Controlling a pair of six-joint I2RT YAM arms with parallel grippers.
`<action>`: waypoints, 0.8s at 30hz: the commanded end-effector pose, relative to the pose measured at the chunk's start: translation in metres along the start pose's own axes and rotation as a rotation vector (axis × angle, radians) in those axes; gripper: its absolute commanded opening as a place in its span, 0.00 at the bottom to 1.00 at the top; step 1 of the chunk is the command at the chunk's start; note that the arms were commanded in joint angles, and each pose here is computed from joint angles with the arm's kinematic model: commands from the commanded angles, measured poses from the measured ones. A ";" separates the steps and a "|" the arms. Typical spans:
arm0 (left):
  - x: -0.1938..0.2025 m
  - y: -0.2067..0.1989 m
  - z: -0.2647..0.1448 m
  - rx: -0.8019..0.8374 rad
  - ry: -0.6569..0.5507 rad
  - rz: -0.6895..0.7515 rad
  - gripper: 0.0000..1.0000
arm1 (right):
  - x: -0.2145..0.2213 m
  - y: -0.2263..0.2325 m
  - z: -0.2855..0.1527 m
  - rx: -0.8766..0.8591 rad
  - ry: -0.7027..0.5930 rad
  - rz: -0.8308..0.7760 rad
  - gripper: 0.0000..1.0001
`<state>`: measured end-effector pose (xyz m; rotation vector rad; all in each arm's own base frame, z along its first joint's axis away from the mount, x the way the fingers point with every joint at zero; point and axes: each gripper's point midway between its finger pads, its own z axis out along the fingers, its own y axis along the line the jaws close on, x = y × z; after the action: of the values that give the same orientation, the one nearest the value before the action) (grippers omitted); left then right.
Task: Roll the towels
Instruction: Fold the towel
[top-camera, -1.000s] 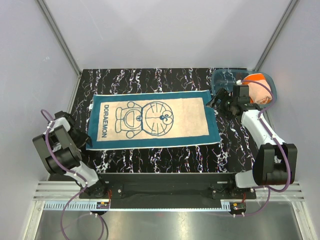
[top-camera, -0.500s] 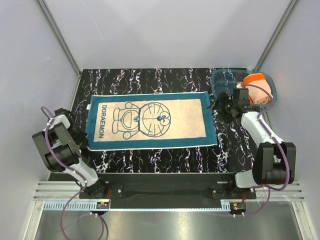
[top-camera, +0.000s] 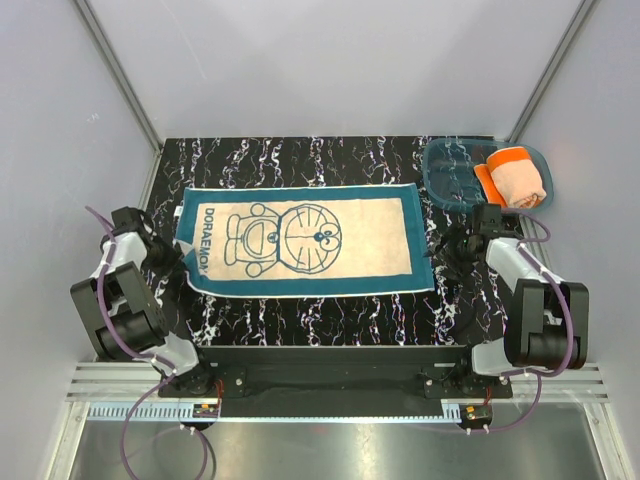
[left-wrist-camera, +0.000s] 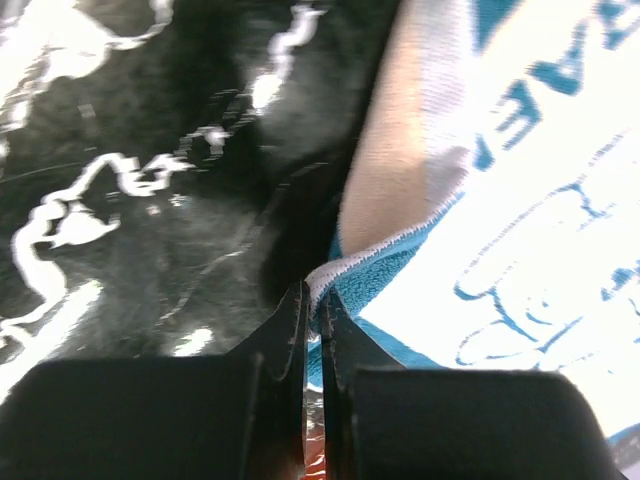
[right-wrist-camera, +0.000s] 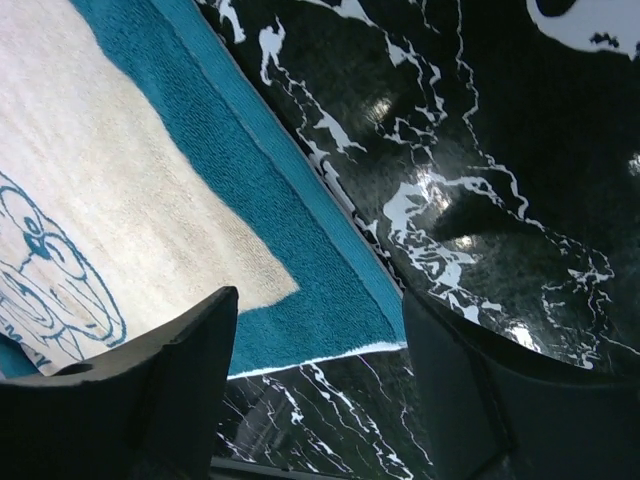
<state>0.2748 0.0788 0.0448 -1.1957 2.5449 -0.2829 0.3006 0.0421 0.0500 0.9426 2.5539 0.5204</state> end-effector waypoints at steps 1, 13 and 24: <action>-0.008 -0.025 -0.008 0.126 -0.041 0.026 0.00 | 0.009 -0.005 -0.008 0.019 -0.003 0.033 0.72; -0.004 -0.043 -0.012 0.227 -0.020 0.021 0.00 | 0.034 -0.036 0.002 0.113 0.043 0.080 0.61; -0.004 -0.044 -0.015 0.234 -0.030 0.023 0.00 | 0.047 -0.034 0.010 0.091 0.084 0.066 0.37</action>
<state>0.2941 0.0558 0.0582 -1.1242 2.4747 -0.5095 0.2508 0.0489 0.0181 1.0676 2.6559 0.4639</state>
